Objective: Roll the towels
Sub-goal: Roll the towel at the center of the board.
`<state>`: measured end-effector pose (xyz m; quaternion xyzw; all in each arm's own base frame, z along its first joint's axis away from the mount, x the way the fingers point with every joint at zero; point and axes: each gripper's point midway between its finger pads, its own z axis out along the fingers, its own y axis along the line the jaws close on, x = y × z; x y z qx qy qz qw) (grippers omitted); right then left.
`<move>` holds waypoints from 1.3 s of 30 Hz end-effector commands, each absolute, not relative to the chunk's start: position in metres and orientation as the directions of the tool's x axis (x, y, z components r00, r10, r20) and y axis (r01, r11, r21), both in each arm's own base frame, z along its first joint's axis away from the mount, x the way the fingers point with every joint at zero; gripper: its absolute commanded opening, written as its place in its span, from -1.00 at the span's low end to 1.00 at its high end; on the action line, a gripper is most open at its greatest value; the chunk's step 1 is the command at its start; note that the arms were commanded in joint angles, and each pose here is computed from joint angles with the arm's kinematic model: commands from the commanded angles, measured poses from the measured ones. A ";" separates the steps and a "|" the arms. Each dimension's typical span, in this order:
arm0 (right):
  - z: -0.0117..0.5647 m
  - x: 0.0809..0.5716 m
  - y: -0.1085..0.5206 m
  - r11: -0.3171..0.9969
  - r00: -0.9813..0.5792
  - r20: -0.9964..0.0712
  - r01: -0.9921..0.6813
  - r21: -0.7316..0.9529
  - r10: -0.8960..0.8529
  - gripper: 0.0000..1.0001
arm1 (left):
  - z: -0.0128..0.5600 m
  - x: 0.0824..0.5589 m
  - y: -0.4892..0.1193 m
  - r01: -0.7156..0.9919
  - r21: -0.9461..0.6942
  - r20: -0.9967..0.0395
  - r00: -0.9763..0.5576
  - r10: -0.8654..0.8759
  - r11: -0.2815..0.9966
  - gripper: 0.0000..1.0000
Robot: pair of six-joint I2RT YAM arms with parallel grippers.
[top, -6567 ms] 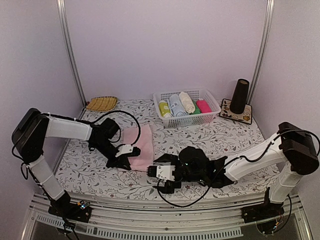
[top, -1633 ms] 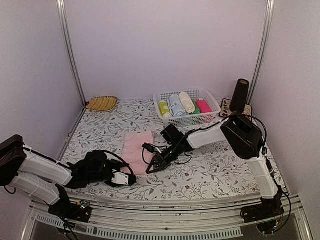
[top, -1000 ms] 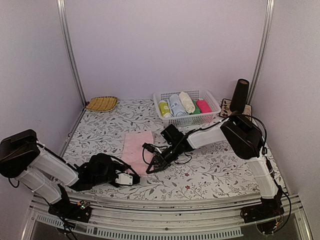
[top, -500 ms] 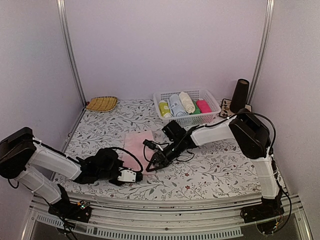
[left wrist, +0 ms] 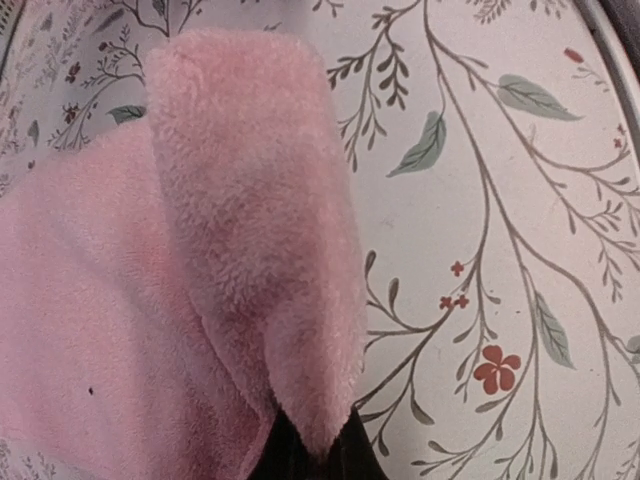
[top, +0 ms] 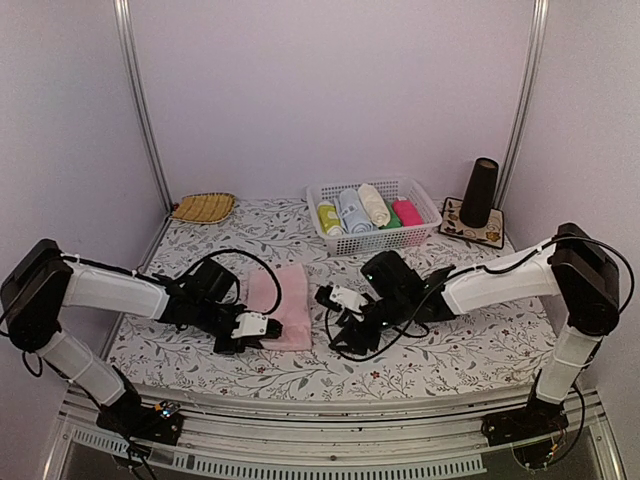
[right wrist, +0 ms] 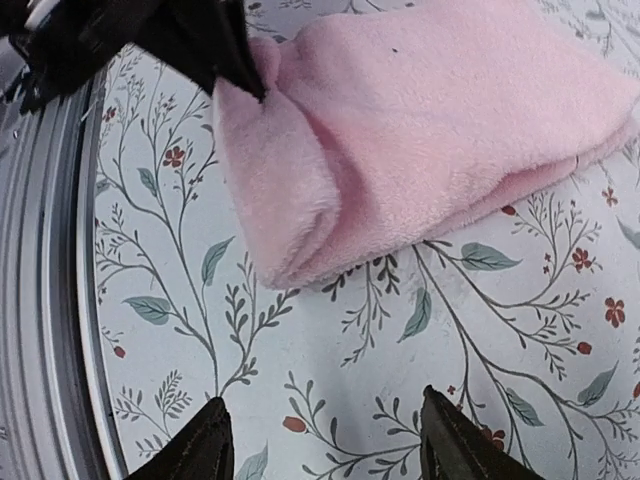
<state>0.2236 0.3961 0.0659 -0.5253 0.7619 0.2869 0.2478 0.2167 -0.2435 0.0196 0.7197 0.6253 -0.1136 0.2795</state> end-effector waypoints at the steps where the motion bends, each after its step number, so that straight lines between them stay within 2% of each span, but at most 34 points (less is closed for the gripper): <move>1: 0.092 0.221 0.418 0.156 0.174 -0.749 -0.925 -0.348 -0.640 0.31 | 0.020 0.191 -0.237 0.997 -0.034 -0.583 0.041 0.811 -0.074 -1.00; 5: 0.084 0.213 0.438 0.088 0.339 -0.679 -0.855 -0.511 -0.651 0.32 | 0.032 0.194 -0.236 0.984 -0.161 -0.621 -0.039 0.783 -0.079 -1.00; 8: 0.082 0.211 0.451 0.033 0.481 -0.596 -0.760 -0.649 -0.642 0.33 | 0.035 0.198 -0.235 0.980 -0.184 -0.626 -0.054 0.778 -0.080 -1.00; 12: 0.084 0.213 0.464 0.001 0.588 -0.545 -0.680 -0.734 -0.597 0.35 | 0.035 0.199 -0.232 0.975 -0.204 -0.623 -0.061 0.780 -0.086 -1.00; 15: 0.075 0.213 0.471 -0.065 0.665 -0.468 -0.611 -0.789 -0.582 0.39 | 0.035 0.198 -0.230 0.968 -0.234 -0.616 -0.075 0.784 -0.092 -1.00; 21: 0.061 0.211 0.483 -0.157 0.729 -0.400 -0.564 -0.811 -0.555 0.43 | 0.033 0.200 -0.227 0.958 -0.274 -0.607 -0.102 0.788 -0.088 -1.00; 28: 0.047 0.221 0.491 -0.167 0.725 -0.372 -0.553 -0.817 -0.580 0.42 | 0.034 0.201 -0.227 0.956 -0.278 -0.608 -0.101 0.787 -0.091 -1.00; 30: 0.042 0.218 0.494 -0.179 0.728 -0.379 -0.561 -0.808 -0.571 0.38 | 0.034 0.201 -0.227 0.956 -0.278 -0.608 -0.101 0.787 -0.091 -1.00; 33: 0.036 0.220 0.496 -0.182 0.718 -0.386 -0.576 -0.797 -0.580 0.11 | 0.034 0.200 -0.227 0.955 -0.281 -0.609 -0.102 0.787 -0.093 -1.00; 39: 0.038 0.228 0.489 -0.147 0.675 -0.430 -0.622 -0.769 -0.600 -0.15 | 0.032 0.197 -0.225 0.954 -0.283 -0.605 -0.097 0.790 -0.100 -1.00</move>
